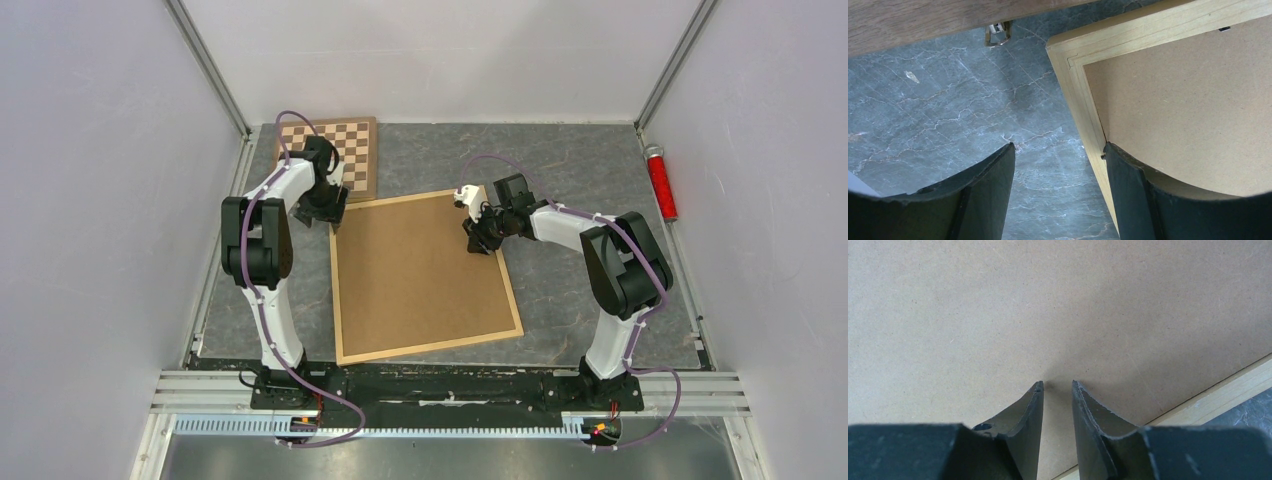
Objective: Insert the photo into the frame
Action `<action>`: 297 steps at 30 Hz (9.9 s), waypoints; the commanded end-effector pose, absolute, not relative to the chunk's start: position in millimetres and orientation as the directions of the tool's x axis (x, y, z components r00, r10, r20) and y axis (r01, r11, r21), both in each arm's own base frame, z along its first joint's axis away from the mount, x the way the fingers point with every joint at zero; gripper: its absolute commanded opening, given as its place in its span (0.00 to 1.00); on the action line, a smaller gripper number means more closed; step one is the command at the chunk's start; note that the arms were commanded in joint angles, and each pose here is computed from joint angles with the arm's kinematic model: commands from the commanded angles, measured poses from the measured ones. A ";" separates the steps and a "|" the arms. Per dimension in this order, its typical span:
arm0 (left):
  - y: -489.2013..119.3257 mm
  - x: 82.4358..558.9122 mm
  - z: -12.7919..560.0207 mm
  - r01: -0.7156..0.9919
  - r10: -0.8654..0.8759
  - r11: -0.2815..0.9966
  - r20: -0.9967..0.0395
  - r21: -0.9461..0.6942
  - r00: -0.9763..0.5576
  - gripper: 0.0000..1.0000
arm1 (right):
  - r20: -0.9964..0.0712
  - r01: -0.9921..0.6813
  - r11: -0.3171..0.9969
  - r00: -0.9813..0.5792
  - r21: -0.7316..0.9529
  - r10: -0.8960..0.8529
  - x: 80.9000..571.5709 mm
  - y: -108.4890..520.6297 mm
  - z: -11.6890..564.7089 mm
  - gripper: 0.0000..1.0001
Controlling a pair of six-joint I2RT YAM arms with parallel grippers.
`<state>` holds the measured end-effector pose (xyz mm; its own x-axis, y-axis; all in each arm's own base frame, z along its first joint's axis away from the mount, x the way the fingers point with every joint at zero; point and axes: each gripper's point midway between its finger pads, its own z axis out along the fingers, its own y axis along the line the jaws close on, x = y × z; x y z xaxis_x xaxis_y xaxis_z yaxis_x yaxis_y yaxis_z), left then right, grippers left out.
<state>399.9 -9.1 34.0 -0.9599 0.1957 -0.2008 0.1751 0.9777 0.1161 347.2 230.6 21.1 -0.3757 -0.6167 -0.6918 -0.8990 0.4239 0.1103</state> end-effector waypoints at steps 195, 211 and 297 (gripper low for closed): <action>-25.3 282.0 22.5 0.238 0.218 0.964 -0.161 -0.121 -0.963 0.75 | -0.442 -0.820 0.481 -0.572 0.308 -0.691 278.0 200.4 -36.3 0.29; -35.2 282.0 20.8 0.259 0.236 0.955 -0.158 -0.143 -0.959 0.75 | -0.438 -0.820 0.483 -0.573 0.309 -0.693 277.2 200.0 -37.1 0.29; -20.6 285.5 40.5 0.267 0.244 0.955 -0.177 -0.126 -0.954 0.75 | -0.439 -0.820 0.481 -0.572 0.311 -0.692 277.1 199.9 -37.5 0.28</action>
